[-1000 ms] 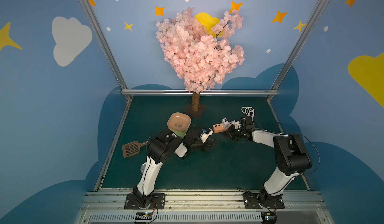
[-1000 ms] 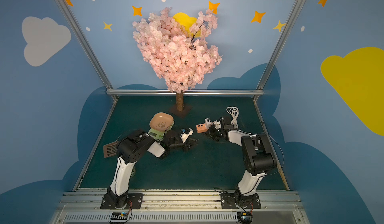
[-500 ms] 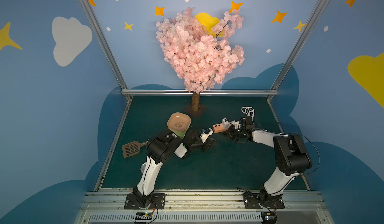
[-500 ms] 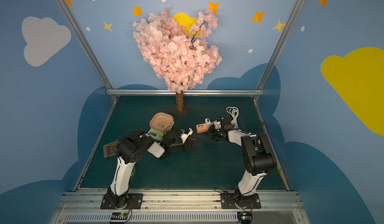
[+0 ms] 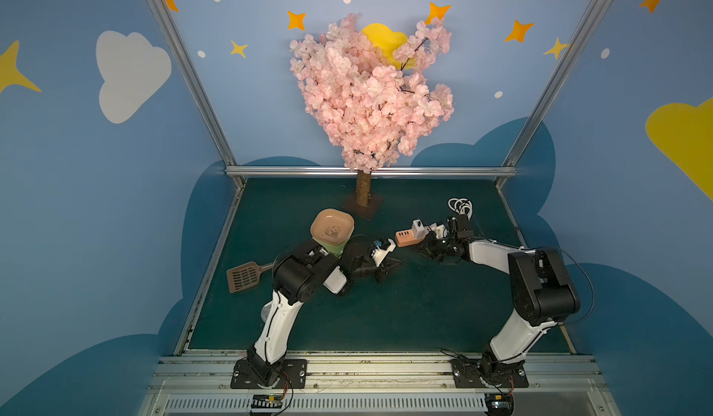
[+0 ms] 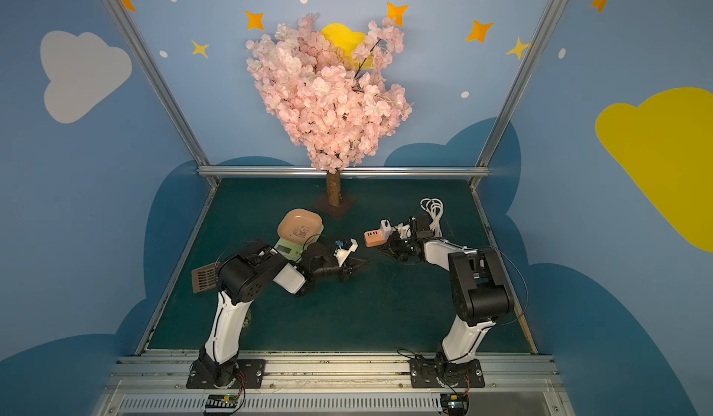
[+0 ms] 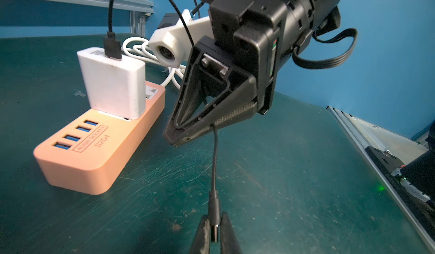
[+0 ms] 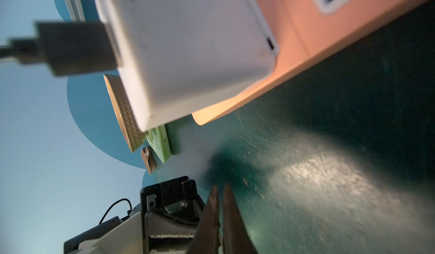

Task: Charge the electronic scale
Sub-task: Pick up the charging cable from the center of the board.

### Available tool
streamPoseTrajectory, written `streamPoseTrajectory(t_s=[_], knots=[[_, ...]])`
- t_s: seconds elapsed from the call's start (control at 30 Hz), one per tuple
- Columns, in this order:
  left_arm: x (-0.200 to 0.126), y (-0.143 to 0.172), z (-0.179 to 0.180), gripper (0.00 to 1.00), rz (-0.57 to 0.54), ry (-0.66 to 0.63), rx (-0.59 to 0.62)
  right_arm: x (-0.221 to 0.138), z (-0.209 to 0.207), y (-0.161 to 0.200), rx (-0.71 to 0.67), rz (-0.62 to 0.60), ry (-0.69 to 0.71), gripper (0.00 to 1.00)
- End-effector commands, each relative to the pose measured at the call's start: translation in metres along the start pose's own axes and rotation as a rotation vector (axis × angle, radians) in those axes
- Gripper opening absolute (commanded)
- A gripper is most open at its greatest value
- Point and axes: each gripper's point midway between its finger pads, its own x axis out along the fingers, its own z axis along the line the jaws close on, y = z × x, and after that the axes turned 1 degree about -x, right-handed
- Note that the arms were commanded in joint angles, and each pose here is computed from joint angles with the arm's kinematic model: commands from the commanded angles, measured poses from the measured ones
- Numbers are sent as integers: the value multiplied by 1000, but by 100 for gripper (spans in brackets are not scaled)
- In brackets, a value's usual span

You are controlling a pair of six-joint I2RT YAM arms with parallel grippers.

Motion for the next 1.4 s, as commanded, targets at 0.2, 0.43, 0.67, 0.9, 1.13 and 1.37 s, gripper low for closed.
streamPoseTrajectory(t_s=[0.2,0.43,0.67,0.9,1.13,1.37], knots=[[-5,-4,-9,10,-25,56,-30,-23,8,5,-82,34,-10,45],[-11,-16,-6,10,-62,85,-97,-64,12,13,-232,12,15,57],[-15,-26,-8,10,-62,123,-135,-115,18,7,-369,-104,92,65],[-23,-44,-14,10,-59,181,-142,-132,89,28,-734,-135,-201,54],[-27,-66,-18,10,-49,258,-120,-132,131,73,-1258,-125,-457,46],[-24,-89,-20,10,-41,299,-69,-121,131,72,-1342,-77,-513,43]])
